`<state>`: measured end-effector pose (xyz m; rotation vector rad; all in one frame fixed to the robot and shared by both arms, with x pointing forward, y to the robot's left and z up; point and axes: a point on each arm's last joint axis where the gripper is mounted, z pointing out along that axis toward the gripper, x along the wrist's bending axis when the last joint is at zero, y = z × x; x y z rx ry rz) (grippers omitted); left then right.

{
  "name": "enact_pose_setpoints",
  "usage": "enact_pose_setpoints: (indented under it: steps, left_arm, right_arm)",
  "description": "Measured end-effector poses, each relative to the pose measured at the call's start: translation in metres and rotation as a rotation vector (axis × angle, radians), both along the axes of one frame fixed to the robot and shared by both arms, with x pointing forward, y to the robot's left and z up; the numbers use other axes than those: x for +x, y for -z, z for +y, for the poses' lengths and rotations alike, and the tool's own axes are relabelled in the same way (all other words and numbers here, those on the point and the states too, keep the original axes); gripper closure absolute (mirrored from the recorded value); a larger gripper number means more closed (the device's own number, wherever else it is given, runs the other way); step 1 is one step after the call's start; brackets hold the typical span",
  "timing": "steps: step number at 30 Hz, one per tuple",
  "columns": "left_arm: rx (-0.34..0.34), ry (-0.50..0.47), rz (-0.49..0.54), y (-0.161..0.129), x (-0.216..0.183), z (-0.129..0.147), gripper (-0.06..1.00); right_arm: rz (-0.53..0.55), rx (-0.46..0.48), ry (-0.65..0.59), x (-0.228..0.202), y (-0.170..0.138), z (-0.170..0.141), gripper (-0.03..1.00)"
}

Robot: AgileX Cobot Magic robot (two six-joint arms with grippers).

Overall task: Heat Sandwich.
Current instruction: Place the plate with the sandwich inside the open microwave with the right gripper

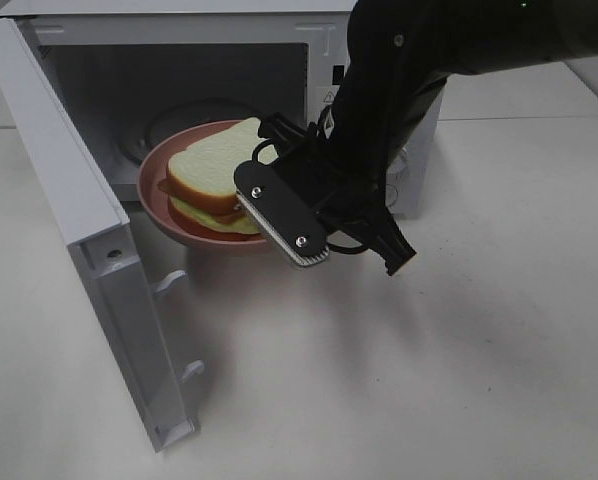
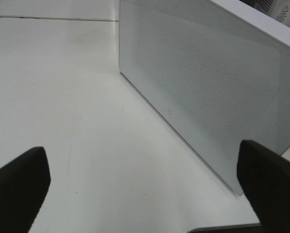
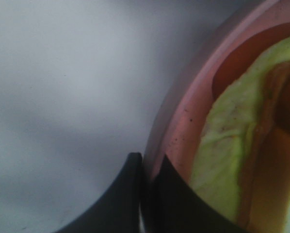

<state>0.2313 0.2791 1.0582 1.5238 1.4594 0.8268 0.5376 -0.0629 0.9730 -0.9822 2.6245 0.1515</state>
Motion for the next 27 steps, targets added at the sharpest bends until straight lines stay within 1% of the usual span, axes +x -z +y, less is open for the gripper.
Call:
enact_pose_setpoints:
  steps: [16, 21, 27]
  left_arm:
    - [0.000, 0.000, 0.000, 0.000, 0.000, 0.000, -0.03]
    - [0.000, 0.000, 0.000, 0.000, 0.000, 0.000, -0.03]
    - [0.000, 0.000, 0.000, 0.000, 0.000, 0.000, -0.03]
  right_arm:
    - [0.006, -0.010, 0.007, 0.031, 0.001, 0.024, 0.94]
    - [-0.004, -0.006, 0.040, 0.043, 0.003, 0.032, 0.94]
    - [0.000, -0.023, 0.076, 0.057, 0.009, 0.040, 0.94]
